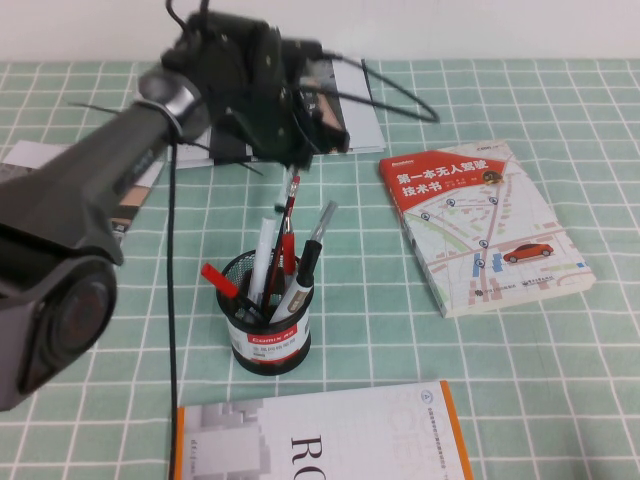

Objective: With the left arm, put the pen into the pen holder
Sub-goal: Pick up the pen on the table, then place the pen onto the pen holder

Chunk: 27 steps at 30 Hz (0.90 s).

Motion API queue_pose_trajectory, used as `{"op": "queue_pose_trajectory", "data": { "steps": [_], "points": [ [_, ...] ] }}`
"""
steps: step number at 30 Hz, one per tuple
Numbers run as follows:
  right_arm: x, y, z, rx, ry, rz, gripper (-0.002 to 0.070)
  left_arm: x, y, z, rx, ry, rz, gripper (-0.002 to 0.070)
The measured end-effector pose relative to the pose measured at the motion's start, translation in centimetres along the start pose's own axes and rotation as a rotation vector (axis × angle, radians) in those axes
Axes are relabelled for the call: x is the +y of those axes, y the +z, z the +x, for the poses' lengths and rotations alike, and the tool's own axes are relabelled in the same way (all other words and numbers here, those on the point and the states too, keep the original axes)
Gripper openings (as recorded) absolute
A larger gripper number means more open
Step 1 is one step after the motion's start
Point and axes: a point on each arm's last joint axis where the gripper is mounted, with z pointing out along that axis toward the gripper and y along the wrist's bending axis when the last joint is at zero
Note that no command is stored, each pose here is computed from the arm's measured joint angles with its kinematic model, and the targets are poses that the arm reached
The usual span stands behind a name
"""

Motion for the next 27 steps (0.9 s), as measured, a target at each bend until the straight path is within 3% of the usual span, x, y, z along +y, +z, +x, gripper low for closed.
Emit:
{"op": "queue_pose_trajectory", "data": {
  "steps": [9,17,22,27],
  "points": [
    [0.0,0.0,0.0,-0.002,0.0,0.0,-0.002,0.2,-7.6,-2.2,-0.16,0.048,-0.029,0.0108],
    [0.0,0.0,0.0,-0.002,0.0,0.0,-0.002,-0.9,-14.8,-2.4,-0.332,0.107,-0.034,0.0108],
    [0.0,0.0,0.0,-0.002,0.0,0.0,-0.002,-0.9,-18.9,0.4,-0.471,0.121,-0.007,0.0108],
    [0.0,0.0,0.0,-0.002,0.0,0.0,-0.002,-0.3,-20.9,6.7,-0.593,0.133,0.02,0.0108]
  ]
}}
